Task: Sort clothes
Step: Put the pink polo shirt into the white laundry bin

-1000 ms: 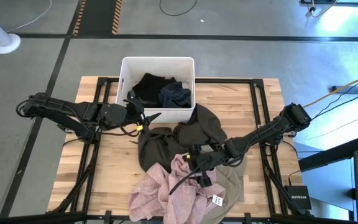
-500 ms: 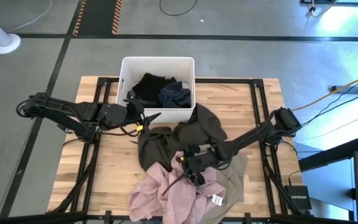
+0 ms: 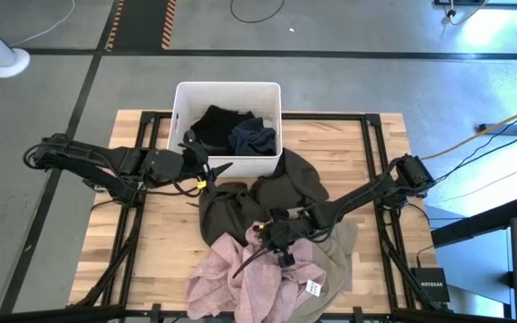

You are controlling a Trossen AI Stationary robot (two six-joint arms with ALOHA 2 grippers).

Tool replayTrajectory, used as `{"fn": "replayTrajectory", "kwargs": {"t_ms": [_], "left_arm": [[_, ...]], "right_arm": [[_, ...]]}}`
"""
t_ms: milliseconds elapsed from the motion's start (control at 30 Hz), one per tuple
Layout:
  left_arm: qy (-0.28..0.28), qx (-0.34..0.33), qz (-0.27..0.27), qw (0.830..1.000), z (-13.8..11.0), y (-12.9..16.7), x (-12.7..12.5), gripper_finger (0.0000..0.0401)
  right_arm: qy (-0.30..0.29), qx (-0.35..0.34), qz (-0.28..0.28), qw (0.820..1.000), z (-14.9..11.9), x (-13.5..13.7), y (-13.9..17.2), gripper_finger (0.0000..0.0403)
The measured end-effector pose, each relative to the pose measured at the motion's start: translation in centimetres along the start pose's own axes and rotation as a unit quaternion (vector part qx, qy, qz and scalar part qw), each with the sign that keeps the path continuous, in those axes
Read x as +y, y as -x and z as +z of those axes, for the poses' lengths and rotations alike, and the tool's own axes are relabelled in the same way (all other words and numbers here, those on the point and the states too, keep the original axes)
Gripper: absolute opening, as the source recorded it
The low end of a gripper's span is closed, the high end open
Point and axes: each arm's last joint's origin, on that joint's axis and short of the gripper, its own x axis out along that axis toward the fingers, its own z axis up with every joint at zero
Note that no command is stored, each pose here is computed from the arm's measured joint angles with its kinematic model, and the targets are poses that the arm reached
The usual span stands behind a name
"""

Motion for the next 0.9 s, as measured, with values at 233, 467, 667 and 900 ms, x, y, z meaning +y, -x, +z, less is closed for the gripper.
{"fn": "replayTrajectory", "kwargs": {"t_ms": [233,467,667,900], "left_arm": [[-0.004,0.0,0.0,1.0,0.0,0.0,0.0,0.0205],[-0.004,0.0,0.0,1.0,0.0,0.0,0.0,0.0205],[-0.004,0.0,0.0,1.0,0.0,0.0,0.0,0.0205],[-0.008,-0.012,-0.001,1.0,0.3,0.0,0.0,0.0205]], "right_arm": [[0.022,-0.005,-0.023,0.999,1.5,-0.1,0.8,0.003],[0.042,-0.041,-0.031,0.998,5.7,-0.5,4.8,0.0009],[0.049,-0.109,-0.087,0.989,8.8,-1.3,10.8,0.0018],[0.047,-0.193,-0.172,0.965,10.8,-3.2,18.2,0.0009]]}}
